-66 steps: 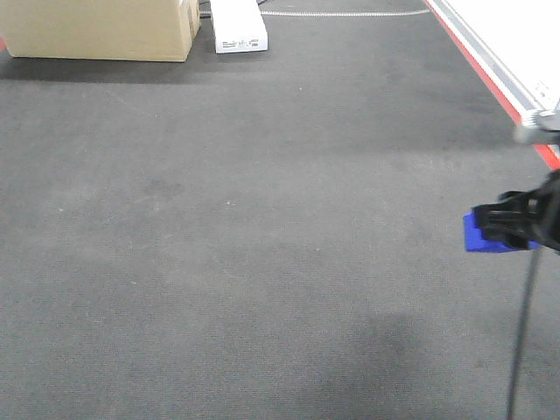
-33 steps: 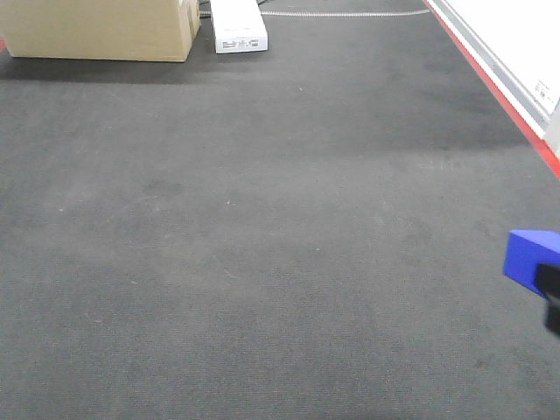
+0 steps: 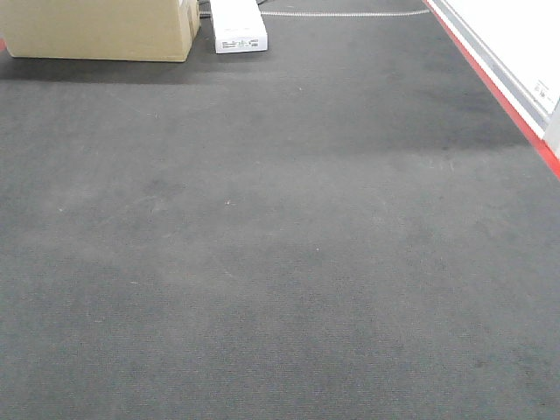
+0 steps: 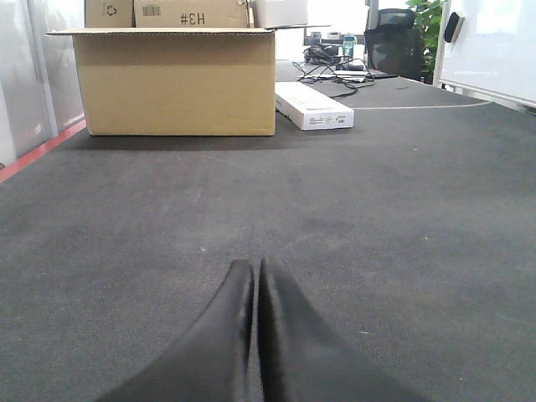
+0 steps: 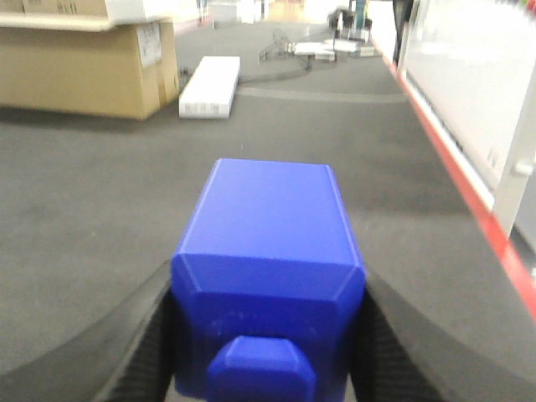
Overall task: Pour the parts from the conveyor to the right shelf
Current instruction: 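Drive the base away from the conveyor holding the part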
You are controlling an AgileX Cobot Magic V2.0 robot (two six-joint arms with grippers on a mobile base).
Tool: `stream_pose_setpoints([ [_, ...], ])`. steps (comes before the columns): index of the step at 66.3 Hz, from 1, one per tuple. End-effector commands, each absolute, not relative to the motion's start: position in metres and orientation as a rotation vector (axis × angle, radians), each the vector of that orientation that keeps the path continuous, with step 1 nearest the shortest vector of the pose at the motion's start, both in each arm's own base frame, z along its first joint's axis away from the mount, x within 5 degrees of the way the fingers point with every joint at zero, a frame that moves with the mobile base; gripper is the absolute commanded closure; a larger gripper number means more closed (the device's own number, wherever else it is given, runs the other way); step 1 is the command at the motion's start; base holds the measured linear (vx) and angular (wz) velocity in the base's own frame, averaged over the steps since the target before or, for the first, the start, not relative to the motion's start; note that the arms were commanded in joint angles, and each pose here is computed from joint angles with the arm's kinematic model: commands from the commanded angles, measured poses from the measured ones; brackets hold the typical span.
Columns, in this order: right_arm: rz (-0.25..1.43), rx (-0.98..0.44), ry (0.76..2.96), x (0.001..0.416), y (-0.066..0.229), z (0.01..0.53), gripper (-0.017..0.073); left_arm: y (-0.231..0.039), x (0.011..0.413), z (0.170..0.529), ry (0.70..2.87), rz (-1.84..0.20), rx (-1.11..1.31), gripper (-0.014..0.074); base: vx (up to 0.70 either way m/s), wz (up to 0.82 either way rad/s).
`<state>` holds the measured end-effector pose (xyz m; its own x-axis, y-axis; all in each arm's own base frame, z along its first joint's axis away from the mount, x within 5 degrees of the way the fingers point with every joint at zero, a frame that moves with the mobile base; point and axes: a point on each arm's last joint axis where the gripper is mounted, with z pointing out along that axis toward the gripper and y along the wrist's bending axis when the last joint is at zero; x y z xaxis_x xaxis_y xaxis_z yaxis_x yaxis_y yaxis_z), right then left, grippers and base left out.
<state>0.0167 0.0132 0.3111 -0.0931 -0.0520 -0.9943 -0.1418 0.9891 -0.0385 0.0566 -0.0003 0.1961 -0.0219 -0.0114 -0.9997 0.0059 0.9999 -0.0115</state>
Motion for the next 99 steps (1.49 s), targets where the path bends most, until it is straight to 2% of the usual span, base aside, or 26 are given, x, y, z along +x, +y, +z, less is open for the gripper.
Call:
stream_pose_setpoints([
  [1, 0.049, -0.136, 1.544, 0.007, 0.012, 0.323, 0.0561, -0.001, 0.055, 0.21, 1.489, -0.031, -0.009, 0.06, 0.0, 0.0],
  [17, 0.007, -0.087, 1.476, 0.023, 0.007, 0.293, 0.0561, -0.001, 0.055, 0.21, 1.489, -0.031, -0.009, 0.06, 0.0, 0.0],
  [27, 0.014, -0.088, 1.524, 0.026, 0.007, 0.284, 0.0561, -0.001, 0.055, 0.21, 1.489, -0.031, -0.009, 0.06, 0.0, 0.0],
  [99, 0.022, -0.091, 1.549, 0.026, 0.007, 0.282, 0.0561, -0.001, 0.055, 0.21, 1.489, -0.031, -0.009, 0.06, -0.02, 0.03],
])
